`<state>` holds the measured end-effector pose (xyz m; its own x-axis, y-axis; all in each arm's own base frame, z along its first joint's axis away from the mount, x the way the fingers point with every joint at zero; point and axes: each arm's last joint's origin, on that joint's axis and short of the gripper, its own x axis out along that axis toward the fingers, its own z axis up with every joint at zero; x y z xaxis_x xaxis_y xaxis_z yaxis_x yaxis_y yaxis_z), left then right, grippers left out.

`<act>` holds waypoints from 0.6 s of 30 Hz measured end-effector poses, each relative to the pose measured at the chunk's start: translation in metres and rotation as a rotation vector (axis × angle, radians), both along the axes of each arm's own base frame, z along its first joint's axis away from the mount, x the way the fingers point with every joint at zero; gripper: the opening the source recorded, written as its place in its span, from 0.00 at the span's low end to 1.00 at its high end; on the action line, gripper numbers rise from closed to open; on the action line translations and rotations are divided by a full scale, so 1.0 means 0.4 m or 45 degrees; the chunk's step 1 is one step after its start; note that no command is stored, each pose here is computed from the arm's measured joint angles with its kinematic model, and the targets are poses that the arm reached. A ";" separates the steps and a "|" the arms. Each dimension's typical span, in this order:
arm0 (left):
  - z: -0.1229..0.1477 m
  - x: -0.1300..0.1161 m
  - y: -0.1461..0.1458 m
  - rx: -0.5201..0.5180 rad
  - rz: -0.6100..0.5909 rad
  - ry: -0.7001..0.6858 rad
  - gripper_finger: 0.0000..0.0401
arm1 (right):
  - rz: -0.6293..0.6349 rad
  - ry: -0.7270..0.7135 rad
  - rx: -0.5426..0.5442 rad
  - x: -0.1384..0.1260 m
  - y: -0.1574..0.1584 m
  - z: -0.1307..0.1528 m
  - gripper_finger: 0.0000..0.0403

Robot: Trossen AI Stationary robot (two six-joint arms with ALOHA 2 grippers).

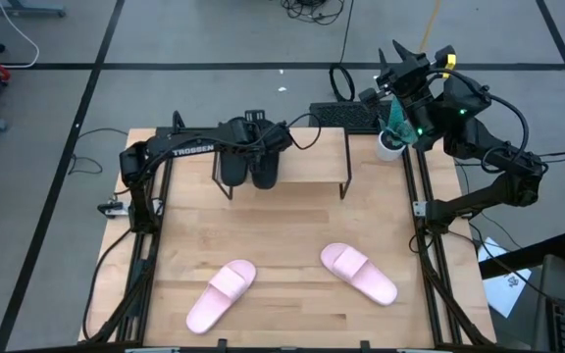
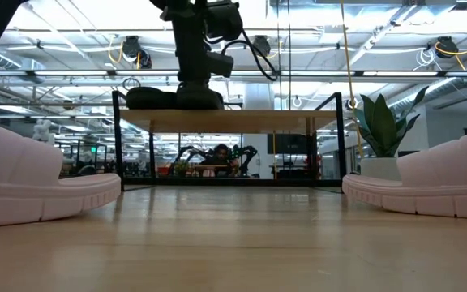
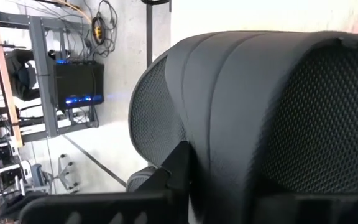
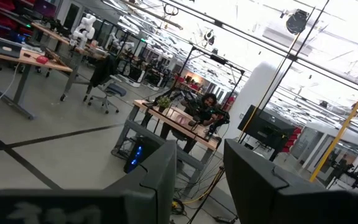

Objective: Pick and place slides into the shelf
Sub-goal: Put the black slipper on the shelf

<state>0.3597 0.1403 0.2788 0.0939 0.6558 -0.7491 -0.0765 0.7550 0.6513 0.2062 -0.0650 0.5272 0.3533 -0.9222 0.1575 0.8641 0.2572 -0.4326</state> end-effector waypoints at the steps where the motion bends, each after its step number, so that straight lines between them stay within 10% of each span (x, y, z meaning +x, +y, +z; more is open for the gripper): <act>1: 0.000 0.000 0.000 0.000 0.000 0.001 0.13 | 0.000 0.000 0.000 0.000 0.000 0.000 0.31; 18: -0.003 0.003 -0.007 0.008 -0.035 0.031 0.21 | 0.000 0.001 0.000 0.000 0.000 0.000 0.31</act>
<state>0.3611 0.1376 0.2775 0.0936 0.6580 -0.7472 -0.0397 0.7523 0.6576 0.2064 -0.0650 0.5271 0.3534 -0.9222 0.1571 0.8638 0.2573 -0.4332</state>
